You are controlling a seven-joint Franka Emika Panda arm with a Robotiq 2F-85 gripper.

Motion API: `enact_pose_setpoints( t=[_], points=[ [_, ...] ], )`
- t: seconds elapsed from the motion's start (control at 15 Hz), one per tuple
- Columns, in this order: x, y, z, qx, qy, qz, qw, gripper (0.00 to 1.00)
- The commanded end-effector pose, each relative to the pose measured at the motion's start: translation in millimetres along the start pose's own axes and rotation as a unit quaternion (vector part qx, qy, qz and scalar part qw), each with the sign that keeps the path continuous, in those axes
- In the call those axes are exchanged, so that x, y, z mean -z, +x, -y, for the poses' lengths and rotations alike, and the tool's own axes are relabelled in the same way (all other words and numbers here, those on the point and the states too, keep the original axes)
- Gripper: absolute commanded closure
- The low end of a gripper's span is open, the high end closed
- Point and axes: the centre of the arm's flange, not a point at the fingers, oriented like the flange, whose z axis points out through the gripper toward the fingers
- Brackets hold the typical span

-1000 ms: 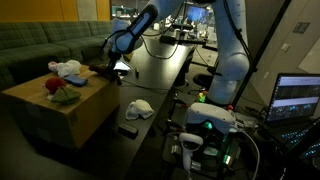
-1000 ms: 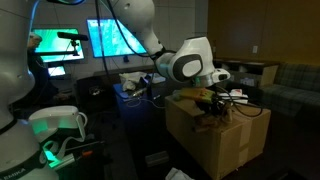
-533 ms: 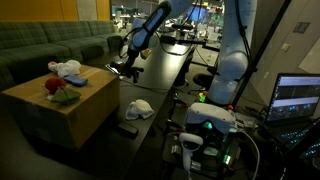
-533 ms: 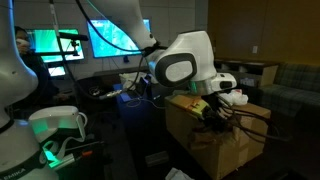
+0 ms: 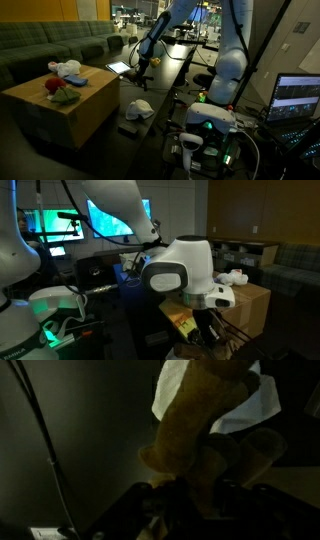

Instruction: Put the objects on the table on to the box and the objects on the box on to the table

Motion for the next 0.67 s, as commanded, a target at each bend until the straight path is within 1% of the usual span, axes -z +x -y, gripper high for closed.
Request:
enact_pose_setpoints(
  t=[0.0,0.27,0.47,0.53,0.6],
  points=[
    [-53.7,-0.3,-16.8,-0.007,0.013,0.004,0.9999,0.87],
    [-106.8,-5.7,-41.3,-0.031,0.015,0.03,0.9989,0.87],
    [-132.4,-6.3,-57.0,-0.041,0.019,0.04,0.9982,0.87],
    [-139.3,-5.6,-60.6,-0.045,0.017,0.041,0.998,0.85],
    [-146.1,-5.0,-63.8,-0.046,0.016,0.042,0.9979,0.55]
  ],
)
